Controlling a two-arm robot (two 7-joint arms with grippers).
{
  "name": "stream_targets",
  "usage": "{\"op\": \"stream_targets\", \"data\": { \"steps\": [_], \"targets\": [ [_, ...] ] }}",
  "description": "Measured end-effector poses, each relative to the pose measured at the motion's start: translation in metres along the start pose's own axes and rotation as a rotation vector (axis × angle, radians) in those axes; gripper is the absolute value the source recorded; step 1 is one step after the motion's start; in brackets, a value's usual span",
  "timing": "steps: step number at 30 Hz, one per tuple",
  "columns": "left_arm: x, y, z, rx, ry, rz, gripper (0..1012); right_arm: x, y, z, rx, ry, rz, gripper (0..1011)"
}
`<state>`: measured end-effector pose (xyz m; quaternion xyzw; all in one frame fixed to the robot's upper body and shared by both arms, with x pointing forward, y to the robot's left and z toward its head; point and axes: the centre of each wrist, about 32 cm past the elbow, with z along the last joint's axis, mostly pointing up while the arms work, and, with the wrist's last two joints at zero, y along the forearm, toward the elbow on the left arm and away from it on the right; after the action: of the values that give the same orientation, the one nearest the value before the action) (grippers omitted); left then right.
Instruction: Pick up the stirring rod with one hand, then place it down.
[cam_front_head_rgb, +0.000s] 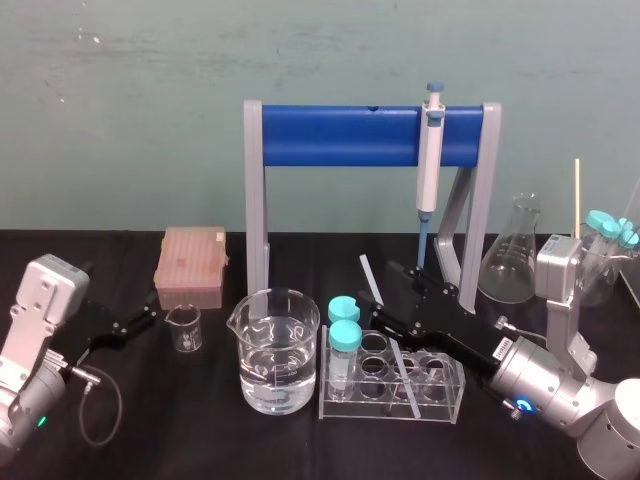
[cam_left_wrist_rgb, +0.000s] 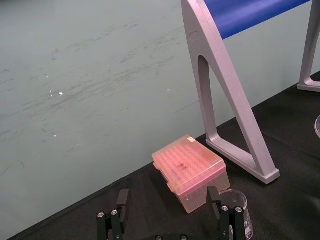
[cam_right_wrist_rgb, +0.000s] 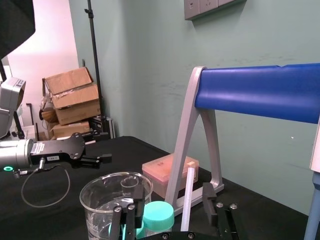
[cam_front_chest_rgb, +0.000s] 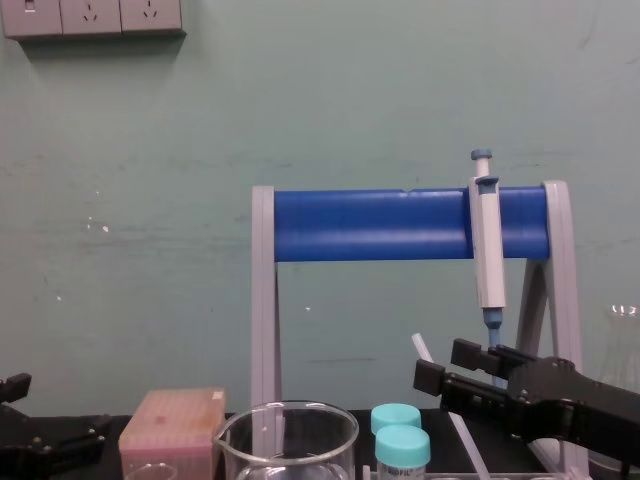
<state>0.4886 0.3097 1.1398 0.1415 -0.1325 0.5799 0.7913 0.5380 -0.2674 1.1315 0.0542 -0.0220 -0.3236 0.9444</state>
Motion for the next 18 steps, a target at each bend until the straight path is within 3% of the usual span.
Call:
{"op": "stream_targets", "data": {
  "steps": [6,9,14,18],
  "targets": [
    [0.0,0.0,0.0,0.0,0.0,0.0,1000,0.003,-0.003,0.006,0.015,-0.012,-0.039,873],
    [0.0,0.0,0.0,0.0,0.0,0.0,1000,0.0054,-0.008,0.012,0.03,-0.033,-0.099,958],
    [0.0,0.0,0.0,0.0,0.0,0.0,1000,0.0066,-0.022,0.019,0.031,-0.066,-0.273,1000],
    [0.0,0.0,0.0,0.0,0.0,0.0,1000,0.0011,-0.035,0.016,-0.042,-0.073,-0.495,1000]
  ]
}}
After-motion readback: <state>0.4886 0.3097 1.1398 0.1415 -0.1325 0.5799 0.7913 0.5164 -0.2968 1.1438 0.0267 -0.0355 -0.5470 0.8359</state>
